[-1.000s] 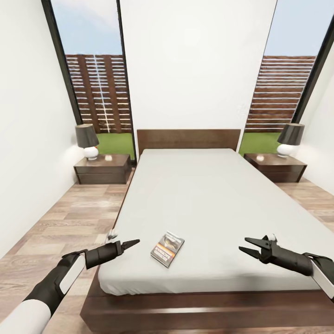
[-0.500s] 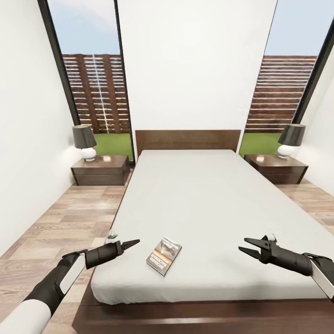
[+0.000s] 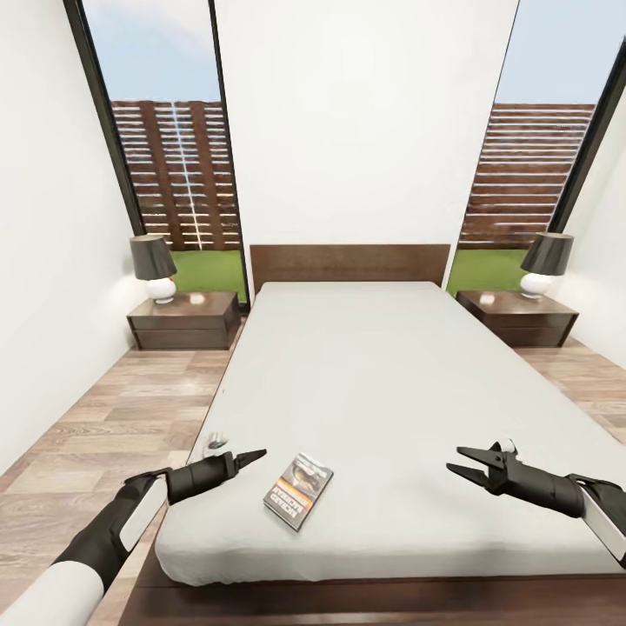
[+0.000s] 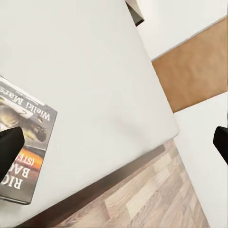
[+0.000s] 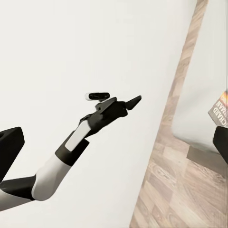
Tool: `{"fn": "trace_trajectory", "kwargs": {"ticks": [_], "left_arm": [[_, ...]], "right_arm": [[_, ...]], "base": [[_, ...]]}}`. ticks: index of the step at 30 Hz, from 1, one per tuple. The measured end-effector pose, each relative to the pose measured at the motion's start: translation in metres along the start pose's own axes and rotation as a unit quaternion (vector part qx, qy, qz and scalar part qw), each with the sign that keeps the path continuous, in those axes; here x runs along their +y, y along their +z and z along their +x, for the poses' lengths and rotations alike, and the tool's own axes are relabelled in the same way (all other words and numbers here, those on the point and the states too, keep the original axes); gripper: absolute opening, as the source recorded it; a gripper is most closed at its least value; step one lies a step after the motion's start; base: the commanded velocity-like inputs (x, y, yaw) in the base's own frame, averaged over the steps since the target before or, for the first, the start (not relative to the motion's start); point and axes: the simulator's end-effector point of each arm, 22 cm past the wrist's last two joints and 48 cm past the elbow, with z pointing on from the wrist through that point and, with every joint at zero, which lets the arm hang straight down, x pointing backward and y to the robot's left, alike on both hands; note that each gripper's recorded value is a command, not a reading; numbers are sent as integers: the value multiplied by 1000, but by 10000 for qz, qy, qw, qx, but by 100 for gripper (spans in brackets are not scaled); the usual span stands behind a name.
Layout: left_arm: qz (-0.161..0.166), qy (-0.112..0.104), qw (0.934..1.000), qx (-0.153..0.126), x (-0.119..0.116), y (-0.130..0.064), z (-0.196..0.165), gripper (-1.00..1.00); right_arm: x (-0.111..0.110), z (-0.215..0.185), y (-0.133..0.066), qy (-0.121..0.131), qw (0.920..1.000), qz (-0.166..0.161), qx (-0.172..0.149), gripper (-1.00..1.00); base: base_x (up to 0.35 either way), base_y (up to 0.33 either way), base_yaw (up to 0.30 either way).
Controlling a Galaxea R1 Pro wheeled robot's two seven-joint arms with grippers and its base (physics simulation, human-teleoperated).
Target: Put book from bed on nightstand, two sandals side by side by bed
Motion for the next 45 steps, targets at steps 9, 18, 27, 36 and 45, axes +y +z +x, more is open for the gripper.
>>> {"fn": "trace_trajectory", "kwargs": {"ticks": [9,18,27,36,45], "left_arm": [[-782,-49,9969,-71,18,21,-3,100],[-1561,38,9874,-270,31,31,-38,100],[-1493,-165,9879,-380,27,33,-42,100],[-1745,-218,9837,-381,34,36,-39,100],[-1719,-251,9835,-503,31,38,-43,100]], "right_arm": [[-1,0,0,4,10000,12,5,100],[-6,0,1,4,9999,135,9,100],[-13,0,0,5,9996,294,10,100],[-13,1,1,8,9996,299,14,100],[-13,1,0,8,9995,300,13,100]], "base": [[2,-1,0],[23,0,0],[142,0,0],[53,0,0],[37,-32,0]]}}
